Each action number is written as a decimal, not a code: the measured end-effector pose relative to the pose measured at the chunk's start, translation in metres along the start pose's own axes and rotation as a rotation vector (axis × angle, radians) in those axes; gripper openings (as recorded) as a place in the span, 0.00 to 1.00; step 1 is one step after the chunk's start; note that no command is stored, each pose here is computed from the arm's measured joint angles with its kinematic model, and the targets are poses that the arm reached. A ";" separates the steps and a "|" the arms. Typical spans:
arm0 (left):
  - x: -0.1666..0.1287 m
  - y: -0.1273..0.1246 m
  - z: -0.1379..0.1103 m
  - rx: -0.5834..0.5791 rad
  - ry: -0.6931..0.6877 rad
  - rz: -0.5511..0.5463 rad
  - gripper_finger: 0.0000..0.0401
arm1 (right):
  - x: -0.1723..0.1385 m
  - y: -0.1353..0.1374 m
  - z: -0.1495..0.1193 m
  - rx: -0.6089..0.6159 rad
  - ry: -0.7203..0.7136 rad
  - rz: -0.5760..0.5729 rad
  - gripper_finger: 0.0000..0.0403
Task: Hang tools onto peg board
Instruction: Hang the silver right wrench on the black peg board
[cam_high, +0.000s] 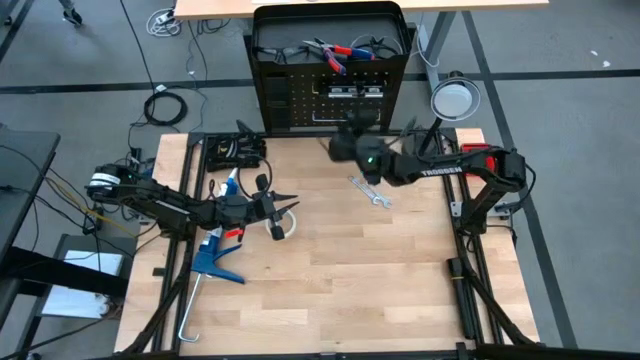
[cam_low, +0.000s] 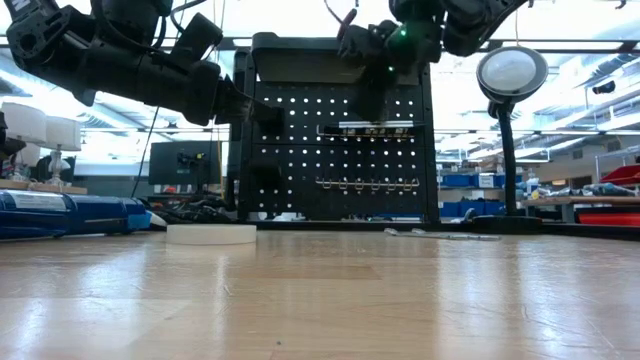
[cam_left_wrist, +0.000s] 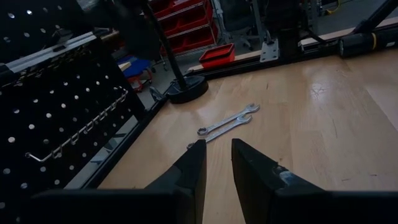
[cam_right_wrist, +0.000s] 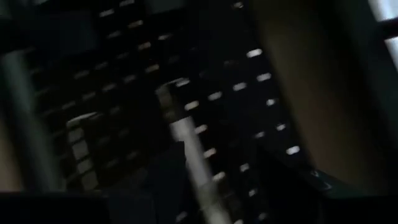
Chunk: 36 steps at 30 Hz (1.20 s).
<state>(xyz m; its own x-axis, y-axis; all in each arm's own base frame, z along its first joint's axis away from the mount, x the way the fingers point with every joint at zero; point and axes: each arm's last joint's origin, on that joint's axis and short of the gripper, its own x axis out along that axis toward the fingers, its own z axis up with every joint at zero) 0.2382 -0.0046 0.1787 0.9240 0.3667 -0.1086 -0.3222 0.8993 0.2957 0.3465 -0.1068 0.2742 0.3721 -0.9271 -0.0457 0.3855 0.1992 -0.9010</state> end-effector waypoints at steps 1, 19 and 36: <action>0.000 0.000 0.000 0.000 0.000 0.000 0.20 | -0.004 0.007 0.000 -0.002 0.019 0.035 0.50; 0.000 0.000 0.000 -0.003 -0.002 -0.006 0.20 | -0.041 0.078 -0.066 0.301 0.373 0.629 0.48; 0.000 0.000 0.000 -0.003 -0.002 -0.001 0.20 | -0.035 0.100 -0.119 0.530 0.571 0.833 0.48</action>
<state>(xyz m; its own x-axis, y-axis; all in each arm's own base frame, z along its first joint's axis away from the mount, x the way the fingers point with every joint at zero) 0.2383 -0.0046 0.1789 0.9245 0.3657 -0.1073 -0.3221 0.9003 0.2929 0.2714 -0.0919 0.1342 0.2929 -0.4254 -0.8563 0.5571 0.8038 -0.2088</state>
